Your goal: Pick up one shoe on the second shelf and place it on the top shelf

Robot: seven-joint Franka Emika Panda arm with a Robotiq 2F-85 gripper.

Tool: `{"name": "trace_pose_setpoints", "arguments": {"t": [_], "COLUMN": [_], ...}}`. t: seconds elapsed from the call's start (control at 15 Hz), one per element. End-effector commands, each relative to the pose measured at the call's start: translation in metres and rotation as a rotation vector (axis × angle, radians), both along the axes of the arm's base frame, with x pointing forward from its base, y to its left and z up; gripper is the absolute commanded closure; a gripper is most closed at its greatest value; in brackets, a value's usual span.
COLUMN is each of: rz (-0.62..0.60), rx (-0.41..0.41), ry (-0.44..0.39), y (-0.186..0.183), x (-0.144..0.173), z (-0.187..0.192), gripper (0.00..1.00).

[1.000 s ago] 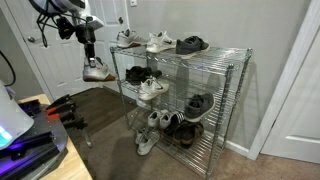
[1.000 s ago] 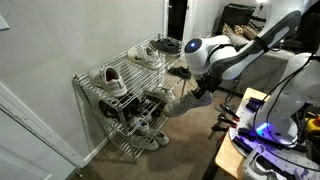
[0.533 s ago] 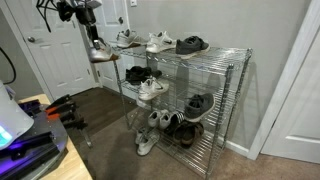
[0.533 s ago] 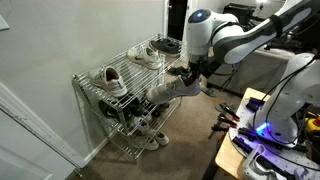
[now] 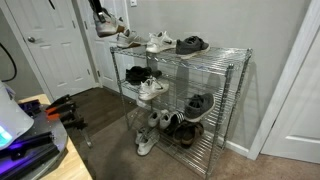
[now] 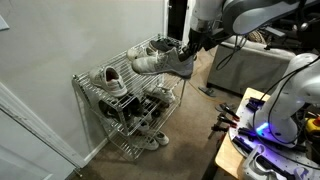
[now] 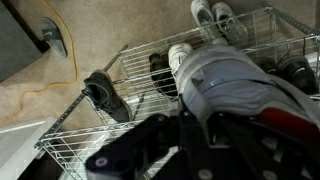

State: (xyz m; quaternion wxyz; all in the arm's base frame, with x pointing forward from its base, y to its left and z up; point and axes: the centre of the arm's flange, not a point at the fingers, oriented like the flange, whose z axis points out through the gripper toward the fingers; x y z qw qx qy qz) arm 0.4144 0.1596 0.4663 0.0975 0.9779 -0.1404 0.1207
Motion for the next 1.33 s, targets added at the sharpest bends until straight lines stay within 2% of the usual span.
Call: {"name": "trace_pose_setpoints", "arguments": {"t": [0.0,0.2,0.47,0.87,1.07,1.27], "rz": [-0.089,-0.207,-0.435,-0.758,-0.843,-0.868], "rx": [0.096,0.138,0.161,0.230,0.217,0.157], "ry": [-0.060,-0.073,-0.064,-0.103,-0.136,-0.162], "y": [-0.002,0.007,0.031,0.077,0.106,0.136], "x": [0.021,0.048,0.079,0.108,0.122,0.134], "z": [-0.003,-0.018,-0.038,-0.052,-0.061,-0.074], "gripper": [0.95,0.96,0.96,0.96,0.96,0.96]}}
